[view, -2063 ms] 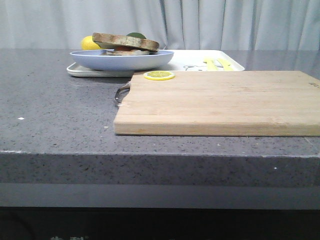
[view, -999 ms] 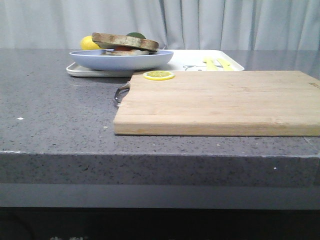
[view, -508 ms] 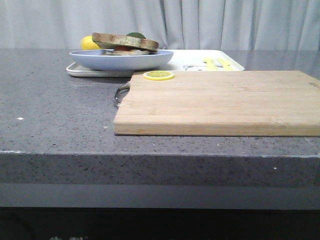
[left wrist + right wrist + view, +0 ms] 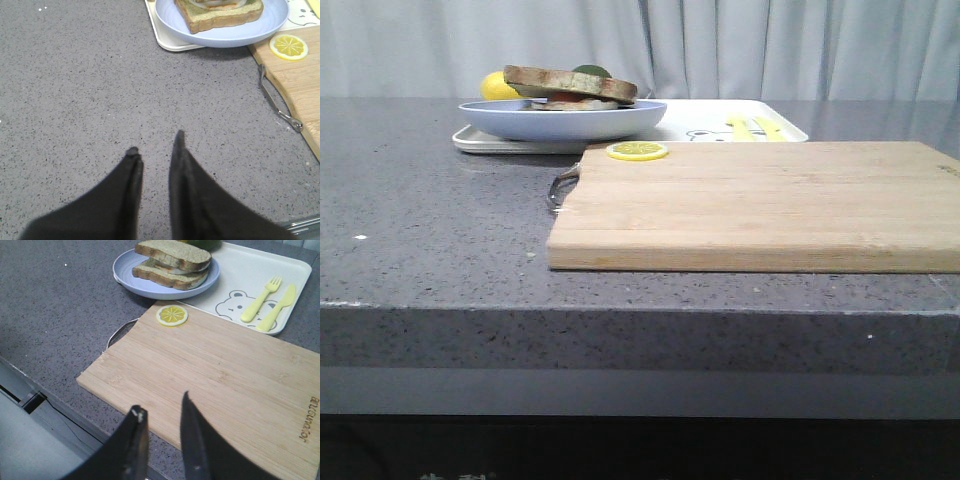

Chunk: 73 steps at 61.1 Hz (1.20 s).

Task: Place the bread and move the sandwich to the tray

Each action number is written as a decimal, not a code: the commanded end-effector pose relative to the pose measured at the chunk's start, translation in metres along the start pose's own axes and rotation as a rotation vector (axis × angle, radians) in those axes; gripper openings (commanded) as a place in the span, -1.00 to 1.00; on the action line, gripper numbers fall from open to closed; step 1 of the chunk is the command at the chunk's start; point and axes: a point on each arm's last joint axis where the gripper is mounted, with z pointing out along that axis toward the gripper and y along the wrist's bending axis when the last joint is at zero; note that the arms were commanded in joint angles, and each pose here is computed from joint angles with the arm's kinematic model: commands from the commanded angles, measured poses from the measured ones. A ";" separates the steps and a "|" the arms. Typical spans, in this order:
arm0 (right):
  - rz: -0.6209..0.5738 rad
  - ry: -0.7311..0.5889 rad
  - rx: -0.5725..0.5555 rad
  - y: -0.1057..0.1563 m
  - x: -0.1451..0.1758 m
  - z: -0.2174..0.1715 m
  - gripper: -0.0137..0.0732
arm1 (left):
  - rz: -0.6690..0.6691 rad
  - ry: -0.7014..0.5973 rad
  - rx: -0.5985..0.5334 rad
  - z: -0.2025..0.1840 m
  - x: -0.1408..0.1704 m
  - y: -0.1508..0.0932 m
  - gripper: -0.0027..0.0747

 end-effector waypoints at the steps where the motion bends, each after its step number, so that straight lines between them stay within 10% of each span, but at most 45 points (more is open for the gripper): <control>1: 0.004 -0.080 0.013 -0.001 -0.011 -0.005 -0.66 | -0.012 -0.096 0.006 -0.005 -0.013 -0.001 -0.96; 36: 0.005 -0.077 0.011 0.000 -0.011 -0.005 -0.84 | -0.004 -0.129 0.022 -0.010 -0.006 -0.004 -0.98; 73: 0.005 -0.077 0.011 0.000 -0.011 -0.005 -0.84 | -0.085 -0.535 -0.228 -0.021 0.133 0.004 -0.98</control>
